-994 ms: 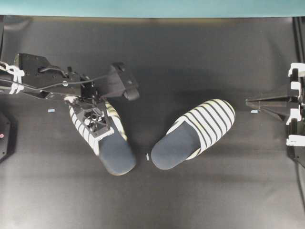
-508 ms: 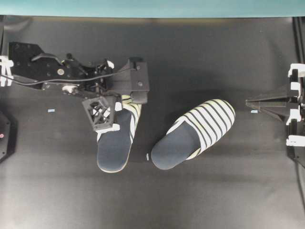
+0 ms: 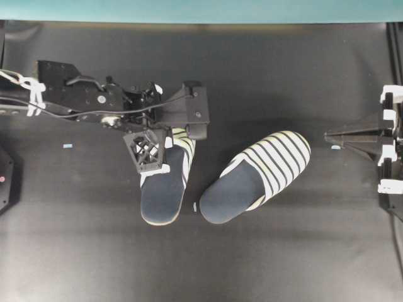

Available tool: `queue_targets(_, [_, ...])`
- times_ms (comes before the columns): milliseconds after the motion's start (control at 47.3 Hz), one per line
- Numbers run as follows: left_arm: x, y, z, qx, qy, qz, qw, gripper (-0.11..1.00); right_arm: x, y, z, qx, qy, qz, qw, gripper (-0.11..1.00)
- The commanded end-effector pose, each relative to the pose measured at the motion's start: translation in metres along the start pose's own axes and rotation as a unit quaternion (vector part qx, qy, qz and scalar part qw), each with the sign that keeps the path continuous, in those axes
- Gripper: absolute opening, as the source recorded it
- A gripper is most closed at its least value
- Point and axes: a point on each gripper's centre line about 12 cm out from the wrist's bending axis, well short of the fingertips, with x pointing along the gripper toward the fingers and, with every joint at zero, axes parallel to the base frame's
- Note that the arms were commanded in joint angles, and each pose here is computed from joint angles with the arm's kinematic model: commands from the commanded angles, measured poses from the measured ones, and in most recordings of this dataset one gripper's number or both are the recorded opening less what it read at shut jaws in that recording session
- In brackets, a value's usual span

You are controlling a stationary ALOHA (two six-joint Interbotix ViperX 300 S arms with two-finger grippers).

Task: Arrange the slippers with the left arm.
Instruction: 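Rotate the held left slipper so its toe points forward, straightening it, then release the left slipper and move the left gripper to the right slipper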

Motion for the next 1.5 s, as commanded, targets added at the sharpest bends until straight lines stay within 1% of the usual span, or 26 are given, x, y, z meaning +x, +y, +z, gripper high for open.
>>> queue_targets(0, [-0.001,0.0,0.007,0.002,-0.014,0.001,0.9999,0.01,0.0,0.0,0.004,-0.001,-0.008,0.0,1.0,0.01])
queue_targets(296, [0.015,-0.002,0.0,0.006,-0.02,-0.001,0.9998,0.01,0.0,0.0,0.003,0.001,-0.006,0.0,1.0,0.01])
queue_targets(381, [0.017,-0.002,-0.003,0.001,-0.015,-0.001,0.9999,0.01,0.0,0.0,0.003,0.002,-0.006,0.0,1.0,0.01])
queue_targets(635, [0.017,-0.009,0.002,0.007,-0.03,-0.005,0.9995,0.03,0.0,0.0,0.001,0.002,-0.003,0.0,1.0,0.01])
queue_targets(677, [0.017,-0.011,0.004,0.005,-0.038,-0.006,0.9993,0.05,0.0,0.0,0.001,0.002,-0.003,0.0,1.0,0.01])
queue_targets(740, [0.018,-0.011,0.004,0.001,-0.04,-0.007,0.9992,0.11,0.0,0.0,0.001,0.002,-0.003,0.0,1.0,0.01])
queue_targets(867, [0.017,-0.01,0.004,-0.023,-0.039,-0.007,0.999,0.27,0.0,0.0,0.001,0.002,-0.003,0.0,1.0,0.01])
queue_targets(952, [0.018,-0.009,0.002,-0.04,-0.035,-0.007,0.9986,0.36,0.0,0.0,0.0,0.002,-0.002,0.0,1.0,0.01])
queue_targets(1015, [0.018,-0.008,0.002,-0.04,-0.034,-0.006,0.9986,0.42,0.0,0.0,0.001,0.002,-0.004,0.0,1.0,0.01])
queue_targets(1058, [0.018,-0.009,0.001,-0.036,-0.033,-0.007,0.9988,0.47,0.0,0.0,0.0,0.001,-0.003,0.001,1.0,0.01])
queue_targets(1121, [0.018,-0.011,0.001,-0.024,-0.034,-0.007,0.9991,0.55,0.0,0.0,-0.001,0.002,-0.001,0.001,1.0,0.01])
queue_targets(1227, [0.017,-0.017,-0.001,0.007,-0.032,-0.009,0.9994,0.79,0.0,0.0,-0.003,0.004,0.001,0.0,1.0,0.01])
queue_targets(1290, [0.016,-0.023,0.002,0.03,-0.035,-0.012,0.9989,0.88,0.0,0.0,-0.003,0.004,0.001,0.0,1.0,0.01])
queue_targets(1354, [0.012,-0.027,0.007,0.051,-0.043,-0.013,0.9977,0.91,0.0,0.0,-0.004,0.002,0.002,0.0,1.0,0.01])
queue_targets(1417, [0.003,-0.033,0.017,0.079,-0.064,-0.014,0.9947,0.91,0.0,0.0,-0.005,0.004,0.002,0.0,1.0,0.01])
queue_targets(1481, [-0.01,-0.041,0.032,0.116,-0.092,-0.014,0.9889,0.91,0.0,0.0,-0.005,0.003,0.002,0.001,1.0,0.01])
